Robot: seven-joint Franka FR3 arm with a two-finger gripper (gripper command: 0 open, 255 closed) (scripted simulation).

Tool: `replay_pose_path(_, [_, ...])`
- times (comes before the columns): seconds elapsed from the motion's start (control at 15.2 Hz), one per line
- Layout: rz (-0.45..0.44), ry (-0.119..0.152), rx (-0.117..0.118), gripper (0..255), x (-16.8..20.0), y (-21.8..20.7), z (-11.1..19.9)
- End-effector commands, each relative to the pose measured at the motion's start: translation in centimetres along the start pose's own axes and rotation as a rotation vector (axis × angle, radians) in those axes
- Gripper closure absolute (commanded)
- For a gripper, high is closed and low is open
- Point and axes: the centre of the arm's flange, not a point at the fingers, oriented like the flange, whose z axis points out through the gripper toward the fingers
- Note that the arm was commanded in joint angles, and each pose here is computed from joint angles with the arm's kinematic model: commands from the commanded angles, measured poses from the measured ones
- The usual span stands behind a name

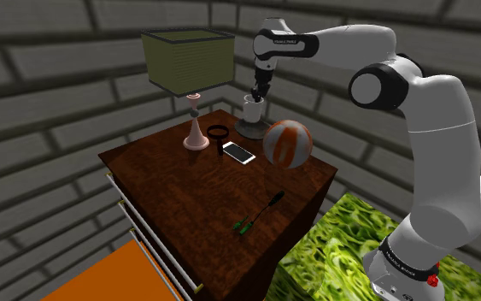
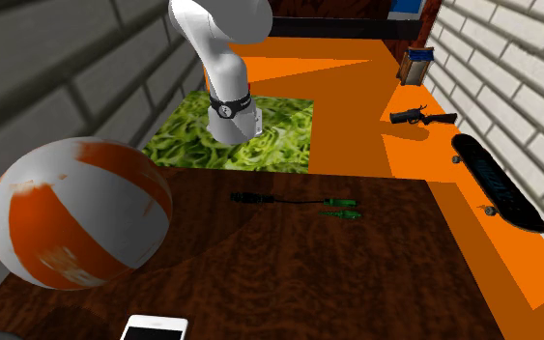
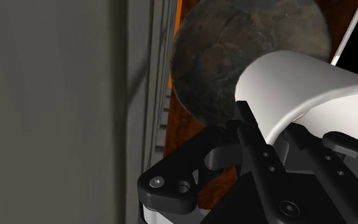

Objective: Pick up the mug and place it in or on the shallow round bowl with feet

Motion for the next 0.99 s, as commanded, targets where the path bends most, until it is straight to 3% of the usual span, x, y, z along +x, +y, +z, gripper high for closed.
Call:
replay_pose_path(0.0, [0.0, 0.001, 0.0, 255, -0.1, 0.1, 1.1])
replay_pose_path(0.4, [0.0, 0.001, 0.0, 255, -0.2, 0.3, 4.6])
replay_pose_path(0.92, [0.0, 0.001, 0.0, 255, -0.2, 0.3, 4.6])
